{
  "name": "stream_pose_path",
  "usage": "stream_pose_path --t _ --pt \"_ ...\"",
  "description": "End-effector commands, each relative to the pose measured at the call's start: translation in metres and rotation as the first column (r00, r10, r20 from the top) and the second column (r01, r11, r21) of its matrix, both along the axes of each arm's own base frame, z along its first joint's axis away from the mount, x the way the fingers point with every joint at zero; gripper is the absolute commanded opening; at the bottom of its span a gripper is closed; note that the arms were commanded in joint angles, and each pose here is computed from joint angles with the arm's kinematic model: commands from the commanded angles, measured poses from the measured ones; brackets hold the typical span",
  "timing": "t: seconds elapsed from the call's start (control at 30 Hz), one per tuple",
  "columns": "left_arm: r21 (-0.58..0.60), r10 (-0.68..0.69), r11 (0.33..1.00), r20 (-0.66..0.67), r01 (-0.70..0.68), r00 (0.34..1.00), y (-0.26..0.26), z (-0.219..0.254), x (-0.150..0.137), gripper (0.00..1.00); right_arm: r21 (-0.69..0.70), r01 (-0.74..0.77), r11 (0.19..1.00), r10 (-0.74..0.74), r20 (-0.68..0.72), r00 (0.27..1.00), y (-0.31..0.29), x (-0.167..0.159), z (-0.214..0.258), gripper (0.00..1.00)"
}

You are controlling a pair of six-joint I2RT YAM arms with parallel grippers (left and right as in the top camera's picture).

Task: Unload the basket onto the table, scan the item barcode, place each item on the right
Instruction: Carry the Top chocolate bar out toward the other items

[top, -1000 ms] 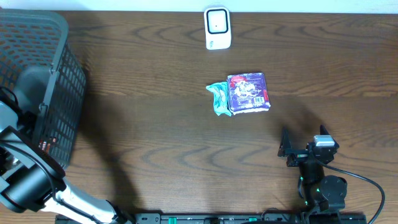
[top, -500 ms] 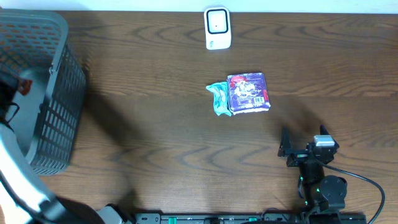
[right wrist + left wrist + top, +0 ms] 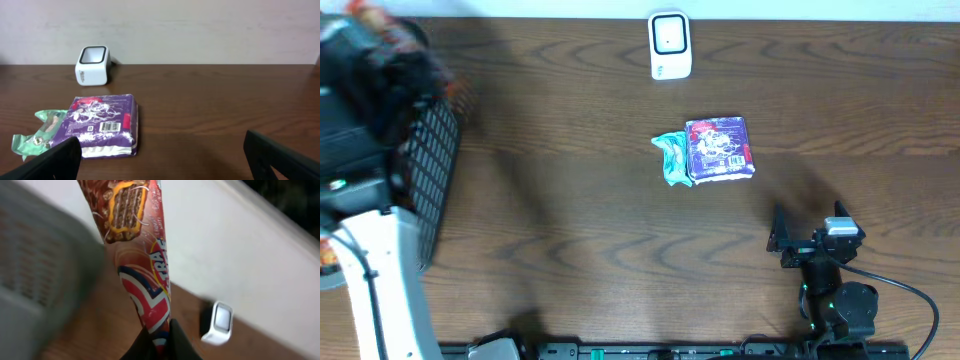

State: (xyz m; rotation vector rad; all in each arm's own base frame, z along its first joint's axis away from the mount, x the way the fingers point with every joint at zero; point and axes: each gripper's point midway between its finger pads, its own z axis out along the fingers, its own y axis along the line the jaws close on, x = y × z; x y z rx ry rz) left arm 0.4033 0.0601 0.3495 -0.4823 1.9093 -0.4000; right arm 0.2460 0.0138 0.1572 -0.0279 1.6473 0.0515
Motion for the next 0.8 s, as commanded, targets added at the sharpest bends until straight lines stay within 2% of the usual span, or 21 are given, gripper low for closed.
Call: stream_pose_path --t 0.0,0.13,0.4,0.5,0.57,0.77 --pt "0.294 0.030 0.955 -0.026 -0.021 0.999 -0.015 0.000 0.003 0.07 0.010 -0.007 1.000 0.007 -0.001 1.000 0.002 0.000 -0.001 0.99" --pt "0.428 -0.003 0.903 -0.059 0.028 0.998 -0.048 -0.006 0.003 0.07 0.010 -0.007 1.000 0.007 -0.001 1.000 0.002 0.000 -0.001 0.99" --pt "0.427 -0.224 0.859 -0.185 0.284 0.957 -0.140 -0.047 0.006 0.07 0.010 -0.007 1.000 0.007 -0.001 1.000 0.002 0.000 -0.001 0.99" --pt "0.380 -0.341 0.820 -0.275 0.428 0.899 -0.181 -0.080 0.004 0.07 0.010 -0.007 1.000 0.007 -0.002 1.000 0.002 0.000 -0.001 0.99" --pt "0.312 -0.438 0.767 -0.384 0.561 0.813 -0.216 -0.121 -0.003 0.07 0.010 -0.007 1.000 0.007 -0.001 1.000 0.002 0.000 -0.001 0.99" --pt "0.215 -0.449 0.709 -0.597 0.672 0.665 -0.254 -0.208 -0.017 0.07 0.010 -0.007 1.000 0.007 -0.001 1.000 0.002 0.000 -0.001 0.99"
